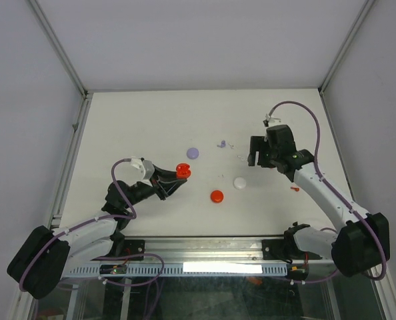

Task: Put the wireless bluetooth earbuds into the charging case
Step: Pick up the earbud from the center of the board.

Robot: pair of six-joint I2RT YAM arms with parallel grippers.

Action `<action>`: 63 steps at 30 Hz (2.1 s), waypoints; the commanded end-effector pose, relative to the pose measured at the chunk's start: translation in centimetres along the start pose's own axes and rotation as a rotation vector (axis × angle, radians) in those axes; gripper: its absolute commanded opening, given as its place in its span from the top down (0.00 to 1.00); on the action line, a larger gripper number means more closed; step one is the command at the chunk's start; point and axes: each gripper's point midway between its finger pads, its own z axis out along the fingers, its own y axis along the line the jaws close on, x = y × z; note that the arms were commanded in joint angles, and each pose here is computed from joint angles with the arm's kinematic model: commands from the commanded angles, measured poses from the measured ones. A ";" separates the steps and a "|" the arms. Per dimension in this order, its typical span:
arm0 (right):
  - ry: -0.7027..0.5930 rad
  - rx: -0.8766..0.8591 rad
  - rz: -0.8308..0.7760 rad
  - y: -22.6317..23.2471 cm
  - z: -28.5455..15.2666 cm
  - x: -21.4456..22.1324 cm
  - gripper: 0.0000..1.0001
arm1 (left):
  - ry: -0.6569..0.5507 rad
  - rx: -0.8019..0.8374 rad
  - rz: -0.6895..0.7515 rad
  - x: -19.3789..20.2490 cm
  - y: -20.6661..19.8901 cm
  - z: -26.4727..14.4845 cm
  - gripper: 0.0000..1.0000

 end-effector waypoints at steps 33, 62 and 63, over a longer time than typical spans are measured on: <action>0.063 0.416 0.633 -11.6 9.8 2.5 0.60 | -0.049 -0.002 0.036 -1.3 -0.1 0.2 1.00; 0.251 0.308 0.293 -8.3 10.9 2.6 0.63 | -0.048 0.029 0.000 -1.5 -0.6 0.5 1.00; 0.259 0.320 0.292 -8.4 11.0 2.9 0.63 | -0.048 0.030 -0.002 -1.5 -0.7 0.5 1.00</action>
